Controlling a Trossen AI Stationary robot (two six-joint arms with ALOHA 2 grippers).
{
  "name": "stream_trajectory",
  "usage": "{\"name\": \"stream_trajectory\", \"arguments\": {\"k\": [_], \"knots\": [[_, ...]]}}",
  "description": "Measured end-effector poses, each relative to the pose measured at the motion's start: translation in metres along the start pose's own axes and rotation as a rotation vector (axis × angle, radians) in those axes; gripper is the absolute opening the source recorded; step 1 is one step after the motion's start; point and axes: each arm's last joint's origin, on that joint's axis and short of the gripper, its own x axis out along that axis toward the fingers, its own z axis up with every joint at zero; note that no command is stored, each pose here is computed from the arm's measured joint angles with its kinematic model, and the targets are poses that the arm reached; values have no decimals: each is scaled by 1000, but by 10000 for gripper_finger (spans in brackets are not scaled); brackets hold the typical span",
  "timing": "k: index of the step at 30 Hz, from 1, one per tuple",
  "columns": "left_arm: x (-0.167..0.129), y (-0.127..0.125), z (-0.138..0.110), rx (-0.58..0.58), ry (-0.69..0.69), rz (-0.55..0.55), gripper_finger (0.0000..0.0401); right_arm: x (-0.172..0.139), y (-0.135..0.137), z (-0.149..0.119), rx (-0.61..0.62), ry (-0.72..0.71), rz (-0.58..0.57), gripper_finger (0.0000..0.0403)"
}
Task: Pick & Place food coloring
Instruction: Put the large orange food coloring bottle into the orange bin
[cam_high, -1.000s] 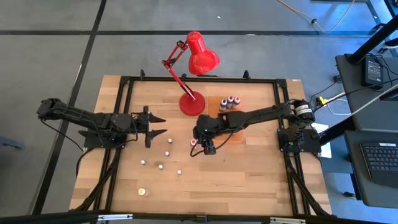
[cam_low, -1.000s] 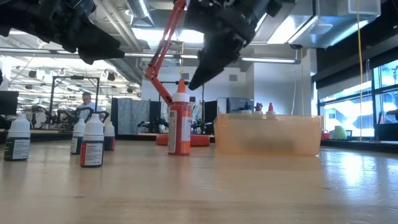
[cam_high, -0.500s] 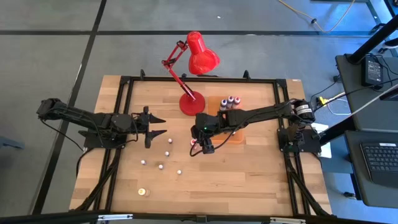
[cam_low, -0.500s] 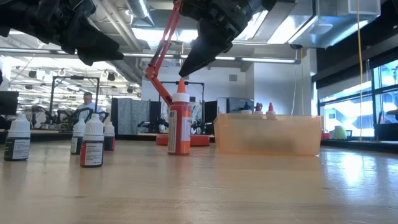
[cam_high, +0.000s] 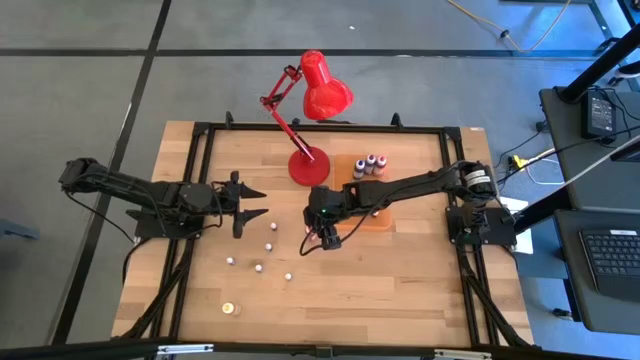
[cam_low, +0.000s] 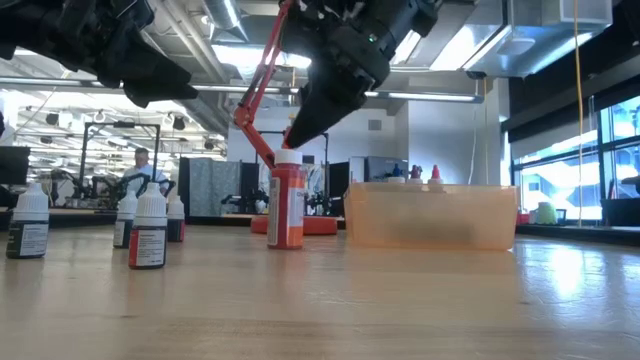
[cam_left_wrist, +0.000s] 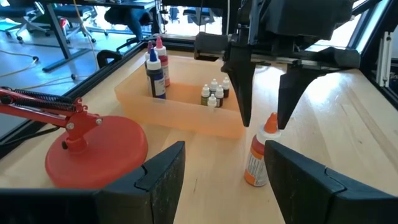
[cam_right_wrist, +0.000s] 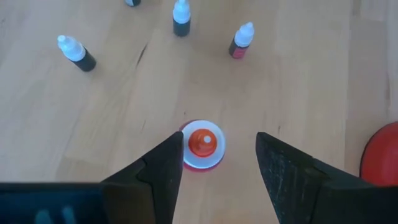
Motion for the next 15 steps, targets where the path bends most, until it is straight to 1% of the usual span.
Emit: {"name": "stream_trajectory", "arguments": {"k": [12,15], "knots": [[0,0,-1,4,8,4,212,4,0,0,6,-10,-1,203],[0,0,-1,4,8,4,214,4,1,0,6,-15,39,206]]}}
